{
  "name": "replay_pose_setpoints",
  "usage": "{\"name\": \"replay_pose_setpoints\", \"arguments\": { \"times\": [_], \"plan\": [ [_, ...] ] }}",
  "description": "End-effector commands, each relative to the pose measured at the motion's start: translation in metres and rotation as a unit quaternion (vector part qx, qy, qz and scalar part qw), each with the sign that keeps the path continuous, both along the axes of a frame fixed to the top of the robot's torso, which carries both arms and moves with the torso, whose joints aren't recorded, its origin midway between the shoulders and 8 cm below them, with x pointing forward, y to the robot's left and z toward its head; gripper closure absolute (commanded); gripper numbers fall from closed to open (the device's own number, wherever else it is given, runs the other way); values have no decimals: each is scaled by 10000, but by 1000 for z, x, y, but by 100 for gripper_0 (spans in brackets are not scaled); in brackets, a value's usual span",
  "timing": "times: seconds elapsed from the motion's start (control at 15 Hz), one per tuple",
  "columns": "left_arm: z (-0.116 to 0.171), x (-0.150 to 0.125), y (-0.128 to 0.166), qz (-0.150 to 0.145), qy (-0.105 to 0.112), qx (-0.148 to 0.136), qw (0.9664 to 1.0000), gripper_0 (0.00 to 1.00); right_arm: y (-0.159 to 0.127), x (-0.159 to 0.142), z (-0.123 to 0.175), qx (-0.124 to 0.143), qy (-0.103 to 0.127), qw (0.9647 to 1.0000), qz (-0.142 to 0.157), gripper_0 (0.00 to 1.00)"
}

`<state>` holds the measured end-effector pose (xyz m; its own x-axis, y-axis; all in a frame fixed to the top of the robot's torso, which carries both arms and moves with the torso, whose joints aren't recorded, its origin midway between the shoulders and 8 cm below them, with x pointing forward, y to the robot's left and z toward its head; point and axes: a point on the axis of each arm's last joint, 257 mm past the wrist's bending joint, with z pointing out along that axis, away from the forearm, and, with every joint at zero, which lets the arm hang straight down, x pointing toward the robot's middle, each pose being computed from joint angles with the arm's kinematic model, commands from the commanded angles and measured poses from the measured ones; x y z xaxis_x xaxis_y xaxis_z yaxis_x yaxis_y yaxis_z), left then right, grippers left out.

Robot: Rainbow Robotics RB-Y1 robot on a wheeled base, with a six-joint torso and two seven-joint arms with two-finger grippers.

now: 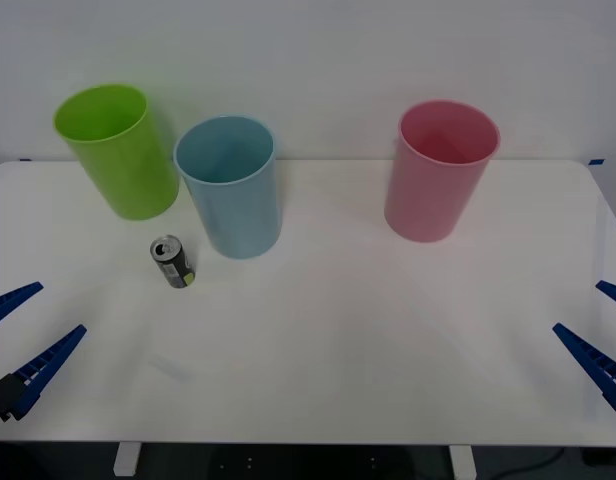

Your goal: Grasp the object on the table and drop it into the matching bin: aluminum can to the light blue bin, PET bottle to the pink bin.

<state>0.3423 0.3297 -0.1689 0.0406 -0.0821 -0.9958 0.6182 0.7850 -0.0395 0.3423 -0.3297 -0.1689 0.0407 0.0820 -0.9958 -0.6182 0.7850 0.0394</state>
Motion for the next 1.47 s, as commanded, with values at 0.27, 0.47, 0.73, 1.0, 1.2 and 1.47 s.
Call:
{"name": "replay_pose_setpoints", "arguments": {
  "times": [0.27, 0.47, 0.73, 1.0, 1.2, 1.47],
  "plan": [
    [-22, -6, -2, 52, 233, -35, 9997, 0, 0, 0, 0, 0, 0, 10000, 0, 0],
    [-23, -6, -1, 43, 243, -13, 9997, 0, 0, 0, 0, 0, 0, 10000, 0, 0],
    [-34, -5, 1, 120, 345, 158, 9992, 0, 0, 0, 0, 0, 0, 10000, 0, 0],
    [-48, 2, 7, 345, 500, 329, 9976, 0, 0, 0, 0, 0, 0, 10000, 0, 0],
    [-55, 11, 13, 607, 588, 300, 9960, 0, 0, 0, 0, 0, 0, 10000, 0, 0],
    [-68, 11, 24, 913, 760, 286, 9925, 0, 0, 0, 0, 0, 0, 10000, 0, 0]
  ]
}}
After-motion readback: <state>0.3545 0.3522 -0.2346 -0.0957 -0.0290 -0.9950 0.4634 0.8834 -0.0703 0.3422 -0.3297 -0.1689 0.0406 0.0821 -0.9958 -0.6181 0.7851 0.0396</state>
